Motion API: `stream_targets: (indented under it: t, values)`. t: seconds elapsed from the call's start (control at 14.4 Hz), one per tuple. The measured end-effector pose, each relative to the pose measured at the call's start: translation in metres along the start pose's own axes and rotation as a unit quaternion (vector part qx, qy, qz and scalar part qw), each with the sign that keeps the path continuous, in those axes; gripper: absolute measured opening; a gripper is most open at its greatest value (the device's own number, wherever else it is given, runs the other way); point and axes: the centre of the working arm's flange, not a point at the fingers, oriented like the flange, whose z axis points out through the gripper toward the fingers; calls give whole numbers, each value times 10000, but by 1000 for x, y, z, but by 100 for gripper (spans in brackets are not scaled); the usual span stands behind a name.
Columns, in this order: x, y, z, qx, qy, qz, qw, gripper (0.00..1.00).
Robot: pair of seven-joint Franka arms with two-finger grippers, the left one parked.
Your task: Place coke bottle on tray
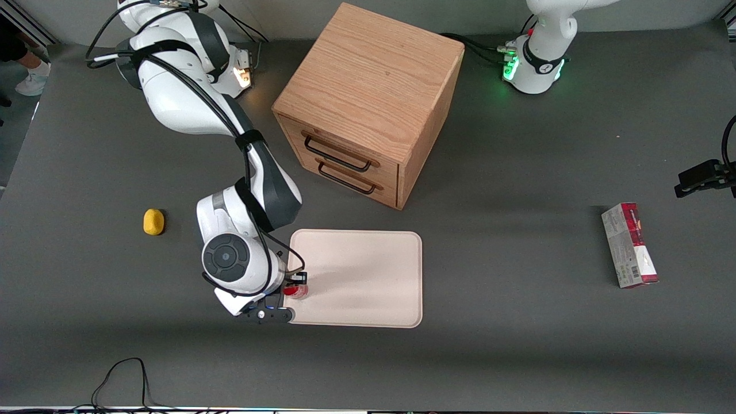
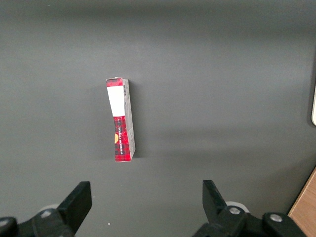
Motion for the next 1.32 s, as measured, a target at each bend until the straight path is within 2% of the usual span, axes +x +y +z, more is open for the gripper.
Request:
stream_targets:
  t: [0.14,0.21,0.63,0.7,0.97,1.18,1.32]
  values:
    - [0,0,1,3,8,0,10000,32]
    - [0,0,1,4,9,1,10000,37]
    - [-1,-1,-20,54,108,-10,9999,94]
    - [-4,-1,-31,39,64,-14,10000,100]
    - [-31,8,-109,-11,-104,-45,9999,100]
    - [-63,23,-178,-78,-313,-63,9995,100]
    - [-86,36,-222,-86,-366,-66,9993,100]
